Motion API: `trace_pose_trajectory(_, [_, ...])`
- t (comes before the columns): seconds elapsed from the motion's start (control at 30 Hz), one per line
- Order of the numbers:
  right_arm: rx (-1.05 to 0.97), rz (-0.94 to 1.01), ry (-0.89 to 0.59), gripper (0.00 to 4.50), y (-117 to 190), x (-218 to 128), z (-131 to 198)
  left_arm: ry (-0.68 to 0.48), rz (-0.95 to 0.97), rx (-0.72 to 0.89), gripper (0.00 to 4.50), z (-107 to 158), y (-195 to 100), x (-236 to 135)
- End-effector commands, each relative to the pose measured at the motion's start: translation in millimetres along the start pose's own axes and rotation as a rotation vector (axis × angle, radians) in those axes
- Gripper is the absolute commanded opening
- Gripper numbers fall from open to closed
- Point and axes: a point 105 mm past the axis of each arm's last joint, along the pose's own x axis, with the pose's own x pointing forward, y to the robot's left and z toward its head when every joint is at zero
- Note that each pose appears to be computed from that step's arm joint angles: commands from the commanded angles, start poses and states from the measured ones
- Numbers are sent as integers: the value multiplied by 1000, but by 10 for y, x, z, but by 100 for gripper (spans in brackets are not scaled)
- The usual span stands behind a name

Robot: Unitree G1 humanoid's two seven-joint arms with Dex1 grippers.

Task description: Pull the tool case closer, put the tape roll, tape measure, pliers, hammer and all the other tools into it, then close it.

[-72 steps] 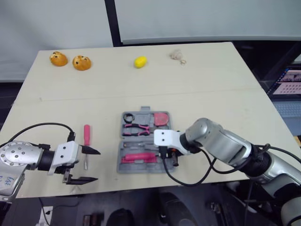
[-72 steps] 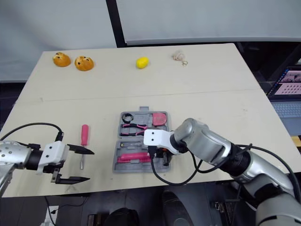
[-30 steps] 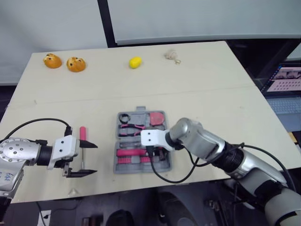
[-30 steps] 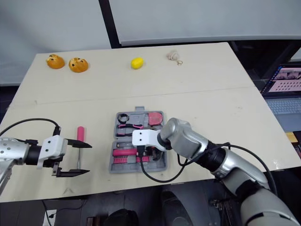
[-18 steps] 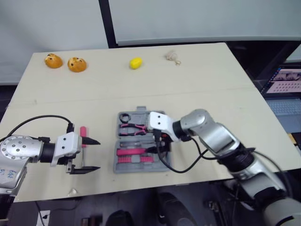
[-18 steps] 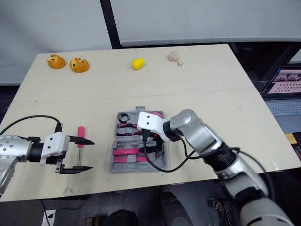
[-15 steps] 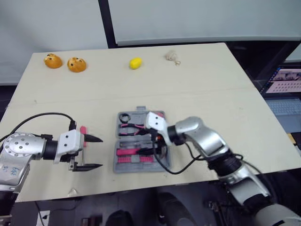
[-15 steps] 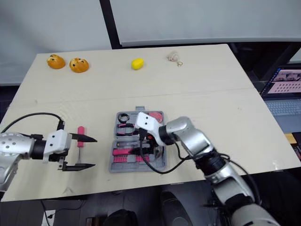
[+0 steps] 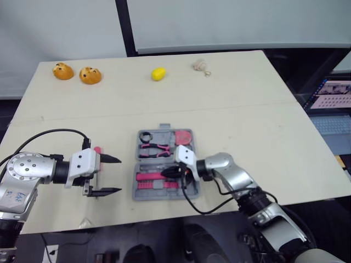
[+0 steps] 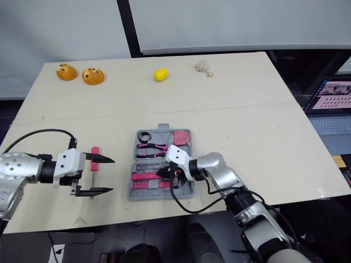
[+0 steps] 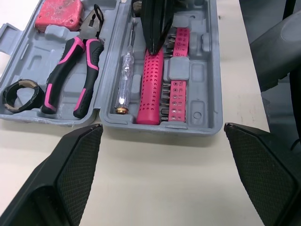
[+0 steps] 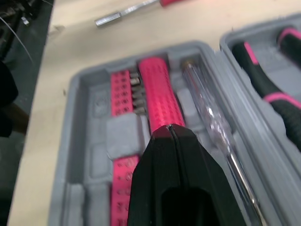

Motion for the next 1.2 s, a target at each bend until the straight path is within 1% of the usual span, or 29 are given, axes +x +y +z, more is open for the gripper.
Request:
trace_pose_trajectory(0.03, [-6,-13,104,2,-25,19,-141,-10,14,21,450,30,29,-2])
trace_pose_trajectory(0.07, [-8,-7,144,2,-12,14,-216,-10,14,22,450,32,30,-1])
trace_pose_trajectory(0.17, [29,-32,335,2,-18,-32,-570,-10,15,25,450,32,37,4])
trace_pose_trajectory(0.23, [-10,18,474,2,73,-110,-824,-11,17,29,450,40,52,8])
trace_pose_trajectory(0.27, [-12,37,512,2,114,-132,-901,-11,19,31,450,43,62,11])
trace_pose_trajectory(0.37, [23,49,521,2,186,-107,-957,-12,25,38,450,44,99,25])
trace_pose_trajectory(0.53, [38,33,506,2,188,-106,-950,-15,34,45,450,37,148,50])
trace_pose_trajectory(0.67, [-38,-1,380,2,132,-62,-756,-17,39,49,450,32,167,60])
trace_pose_trajectory(0.73, [-28,-33,151,2,87,10,-335,-20,40,49,450,36,171,61])
trace_pose_trajectory(0.77, [-17,-43,65,2,73,8,-168,-22,40,49,450,39,171,62])
trace_pose_trajectory(0.8, [-18,-43,1,2,72,-3,-39,-24,40,49,450,41,170,64])
trace_pose_trajectory(0.83, [-29,-35,-33,2,83,-16,38,-25,39,49,450,42,169,67])
trace_pose_trajectory(0.97, [-16,-31,-80,2,79,-35,139,-33,33,51,450,54,159,92])
trace_pose_trajectory(1.2, [3,-19,-27,2,83,-23,14,-38,27,52,450,63,144,103])
